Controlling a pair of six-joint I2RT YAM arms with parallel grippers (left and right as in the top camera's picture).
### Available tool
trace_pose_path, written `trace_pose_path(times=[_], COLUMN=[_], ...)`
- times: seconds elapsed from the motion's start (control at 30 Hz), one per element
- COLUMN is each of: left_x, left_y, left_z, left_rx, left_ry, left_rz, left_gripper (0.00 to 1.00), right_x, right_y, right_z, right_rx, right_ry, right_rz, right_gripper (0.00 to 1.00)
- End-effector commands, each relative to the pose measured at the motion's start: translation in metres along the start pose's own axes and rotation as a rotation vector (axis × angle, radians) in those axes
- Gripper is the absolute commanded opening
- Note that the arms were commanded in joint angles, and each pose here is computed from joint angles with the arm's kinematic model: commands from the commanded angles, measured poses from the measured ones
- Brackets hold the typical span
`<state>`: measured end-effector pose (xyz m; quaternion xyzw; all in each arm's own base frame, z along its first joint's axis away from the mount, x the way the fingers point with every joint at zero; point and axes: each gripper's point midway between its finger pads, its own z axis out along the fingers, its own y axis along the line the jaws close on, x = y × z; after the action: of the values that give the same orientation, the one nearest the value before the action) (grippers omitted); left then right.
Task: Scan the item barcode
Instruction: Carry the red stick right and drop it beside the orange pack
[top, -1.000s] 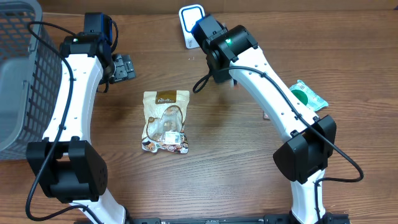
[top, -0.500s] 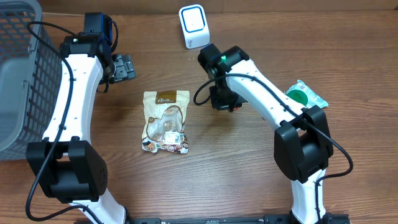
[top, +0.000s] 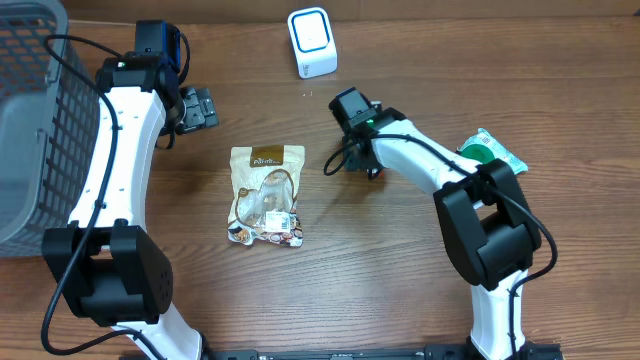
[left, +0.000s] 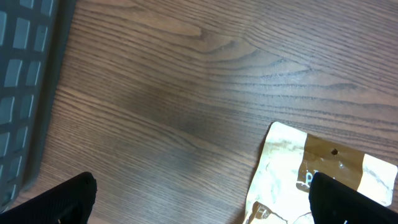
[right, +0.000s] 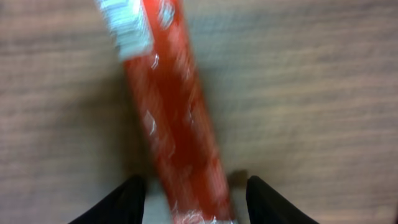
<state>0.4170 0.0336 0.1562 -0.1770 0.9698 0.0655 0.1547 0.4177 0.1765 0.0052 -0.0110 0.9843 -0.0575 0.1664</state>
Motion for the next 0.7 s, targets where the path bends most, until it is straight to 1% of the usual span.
trace_pose_path(times=[0.0, 0.07, 0.17, 0.2, 0.37, 0.57, 0.67], left_x=[-0.005, -0.005, -0.005, -0.005, -0.005, -0.005, -0.005], left_y=[-0.001, -0.001, -0.001, -0.001, -0.001, -0.001, -0.001], left_z=[-0.011, -0.011, -0.011, -0.011, -0.011, -0.011, -0.011], left_rx=[0.003, 0.003, 0.003, 0.003, 0.003, 0.003, 0.003], left_ry=[-0.032, -0.032, -0.032, -0.032, -0.032, -0.032, -0.032], left_rz=[0.023, 0.023, 0.023, 0.023, 0.023, 0.023, 0.023], left_gripper=[1.00, 1.00, 1.00, 0.99, 1.00, 1.00, 1.00], right_x=[0.013, 0.021, 0.039, 0.046, 0.080, 0.104, 0.109], right_y=[-0.029, -0.036, -0.044, -0.047, -0.064, -0.078, -0.084], right_z=[0.019, 0.021, 0.020, 0.018, 0.007, -0.005, -0.008], right_rx=[0.065, 0.080, 0.111, 0.123, 0.191, 0.245, 0.259], right_ry=[0.029, 0.061, 0.133, 0.162, 0.305, 0.416, 0.446], right_rz=[0.035, 0.035, 0.015, 0.006, -0.019, -0.053, -0.055], right_gripper=[0.40, 0.22, 0.07, 0.04, 0.04, 0.12, 0.13])
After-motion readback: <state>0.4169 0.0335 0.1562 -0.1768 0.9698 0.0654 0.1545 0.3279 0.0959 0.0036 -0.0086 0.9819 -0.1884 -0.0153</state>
